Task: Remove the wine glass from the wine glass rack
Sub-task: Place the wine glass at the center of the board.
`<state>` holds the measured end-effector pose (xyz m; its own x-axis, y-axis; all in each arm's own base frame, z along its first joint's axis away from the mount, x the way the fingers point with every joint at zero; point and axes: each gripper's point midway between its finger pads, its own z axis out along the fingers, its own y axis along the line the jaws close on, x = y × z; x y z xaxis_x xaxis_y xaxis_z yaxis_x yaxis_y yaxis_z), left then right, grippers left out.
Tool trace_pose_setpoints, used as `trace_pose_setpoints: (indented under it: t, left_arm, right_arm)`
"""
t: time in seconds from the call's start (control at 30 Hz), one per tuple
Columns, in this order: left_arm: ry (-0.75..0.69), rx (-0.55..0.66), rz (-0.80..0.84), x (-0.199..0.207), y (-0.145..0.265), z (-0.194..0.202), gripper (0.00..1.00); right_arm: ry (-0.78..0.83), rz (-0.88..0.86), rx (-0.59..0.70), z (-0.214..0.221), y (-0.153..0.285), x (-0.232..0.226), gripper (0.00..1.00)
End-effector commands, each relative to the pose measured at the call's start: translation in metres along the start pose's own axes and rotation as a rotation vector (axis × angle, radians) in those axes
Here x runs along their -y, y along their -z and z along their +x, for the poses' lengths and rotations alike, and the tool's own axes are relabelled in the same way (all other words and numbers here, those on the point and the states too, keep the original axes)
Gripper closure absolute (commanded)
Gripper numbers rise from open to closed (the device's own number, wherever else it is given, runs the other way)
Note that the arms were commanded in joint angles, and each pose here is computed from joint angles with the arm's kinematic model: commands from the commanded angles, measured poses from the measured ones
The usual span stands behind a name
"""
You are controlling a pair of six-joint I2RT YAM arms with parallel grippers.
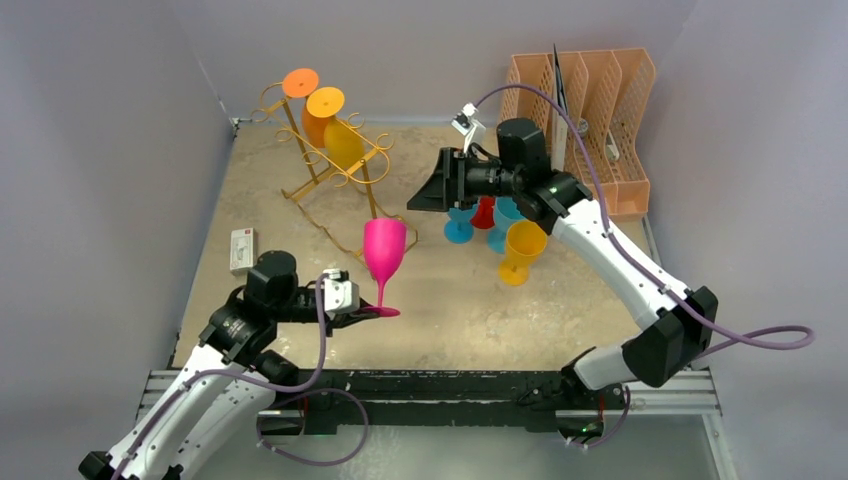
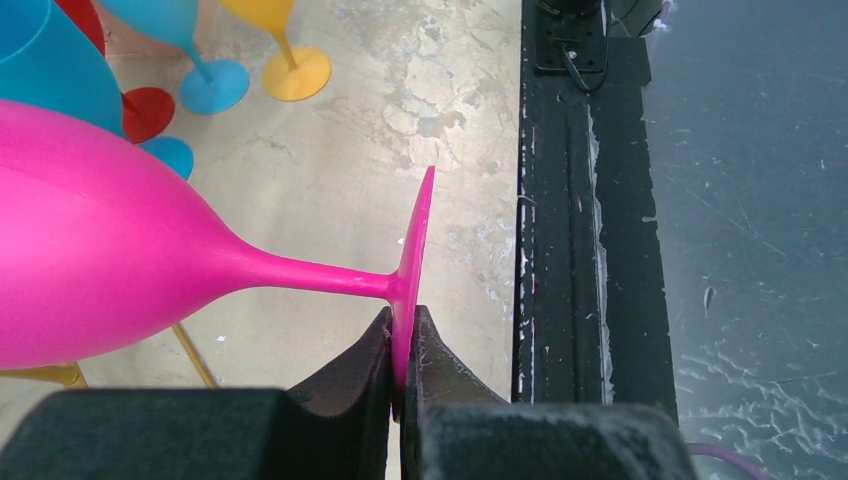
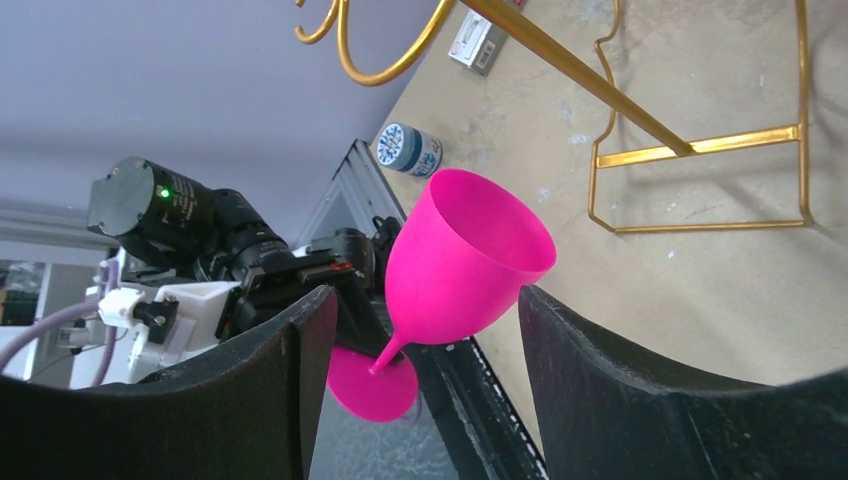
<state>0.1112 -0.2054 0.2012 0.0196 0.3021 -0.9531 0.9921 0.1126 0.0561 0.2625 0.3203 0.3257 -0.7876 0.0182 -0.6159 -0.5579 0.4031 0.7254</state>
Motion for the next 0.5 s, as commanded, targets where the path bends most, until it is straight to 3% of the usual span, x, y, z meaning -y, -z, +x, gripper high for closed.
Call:
trace_pose_setpoints:
  t: [0.0,0.23,0.47]
  left_arm:
    - [-0.087,0.048,-0.025,-0.007,-0.001,-0.007,1.00]
    - [-0.135,0.074,0.032,0.000,-0.006,-0.005,1.00]
    - [-0.167,0.090,0.094,0.007,-0.010,-0.002,1.00]
  right_arm:
    - [0.022,-0.083,0.014,-0.017,0.007,-0.030,0.31]
    - [-0.018,-0.085,-0.023,-0.018,0.005,-0.031,0.31]
    - [-0.103,-0.192,-0.149,-0.010,-0.009,-0.037,0.41]
